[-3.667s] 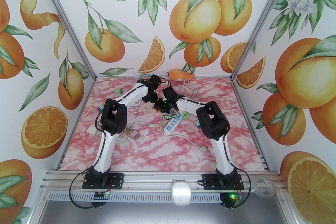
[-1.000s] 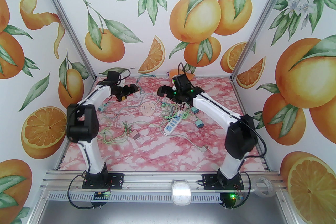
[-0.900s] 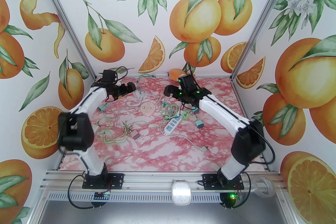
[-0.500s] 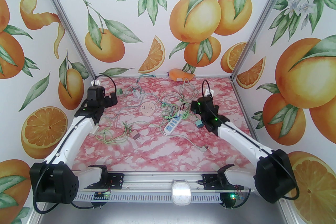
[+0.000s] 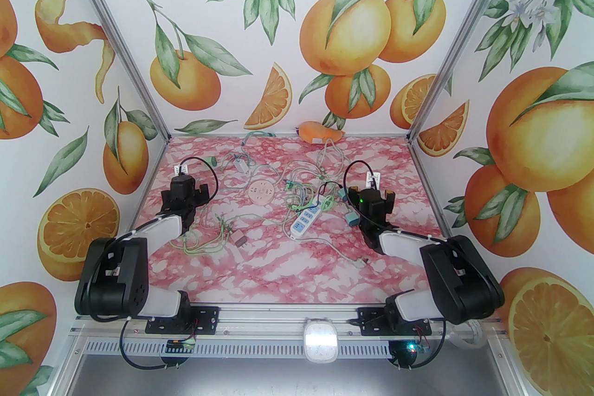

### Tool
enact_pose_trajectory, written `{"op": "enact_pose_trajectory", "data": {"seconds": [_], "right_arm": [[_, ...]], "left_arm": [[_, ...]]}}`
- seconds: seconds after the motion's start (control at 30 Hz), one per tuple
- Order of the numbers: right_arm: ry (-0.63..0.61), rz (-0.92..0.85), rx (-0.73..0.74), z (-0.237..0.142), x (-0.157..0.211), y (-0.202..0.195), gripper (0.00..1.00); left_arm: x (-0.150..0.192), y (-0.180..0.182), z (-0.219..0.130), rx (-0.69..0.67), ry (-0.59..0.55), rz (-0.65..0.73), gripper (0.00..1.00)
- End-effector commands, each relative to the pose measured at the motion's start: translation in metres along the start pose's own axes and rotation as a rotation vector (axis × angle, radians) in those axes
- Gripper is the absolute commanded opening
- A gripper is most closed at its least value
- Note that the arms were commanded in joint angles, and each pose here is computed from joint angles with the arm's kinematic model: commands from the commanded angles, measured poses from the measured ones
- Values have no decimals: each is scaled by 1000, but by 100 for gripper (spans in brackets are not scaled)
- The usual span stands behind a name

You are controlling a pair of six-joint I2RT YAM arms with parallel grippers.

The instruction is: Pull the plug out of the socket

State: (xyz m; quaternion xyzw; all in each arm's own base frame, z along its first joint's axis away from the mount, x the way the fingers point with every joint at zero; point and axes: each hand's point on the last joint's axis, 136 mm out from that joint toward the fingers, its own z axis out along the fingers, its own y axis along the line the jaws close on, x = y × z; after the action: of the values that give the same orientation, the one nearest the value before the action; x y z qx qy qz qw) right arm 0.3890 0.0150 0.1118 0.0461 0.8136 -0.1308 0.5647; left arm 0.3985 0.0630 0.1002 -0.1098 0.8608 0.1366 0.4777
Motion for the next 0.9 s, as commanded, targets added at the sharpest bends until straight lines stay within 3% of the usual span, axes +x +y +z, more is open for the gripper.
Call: {"op": "enact_pose_trajectory", "data": {"seconds": [0.0,0.17,0.2,0.3,0.63,0.7,0.77,0.87], "right_arm": [[-84,22,-72,5,-19,5,100],[-81,118,-162,12,-10,-3,100],[-129,137,-196,11,-13,-3,100],[-99,152,-164,12,-5,-10,100],[-126,169,-116,10,-6,-19,100],[-135,175,-111,9,-7,-20,100],[-133,175,-108,9,-6,-21,100],[-136,175,-107,9,-7,-20,100]], "left_arm": [[-29,-20,4,139,-172,-29,100],[-22,-53,9,307,-158,35,100],[-22,-61,7,341,-172,75,100],[-20,-79,3,414,-198,133,100],[-16,-78,-9,410,-266,145,100],[-11,-75,-18,393,-374,133,100],[-7,-72,-12,369,-303,132,100],[-9,-71,-10,358,-304,129,100]]}}
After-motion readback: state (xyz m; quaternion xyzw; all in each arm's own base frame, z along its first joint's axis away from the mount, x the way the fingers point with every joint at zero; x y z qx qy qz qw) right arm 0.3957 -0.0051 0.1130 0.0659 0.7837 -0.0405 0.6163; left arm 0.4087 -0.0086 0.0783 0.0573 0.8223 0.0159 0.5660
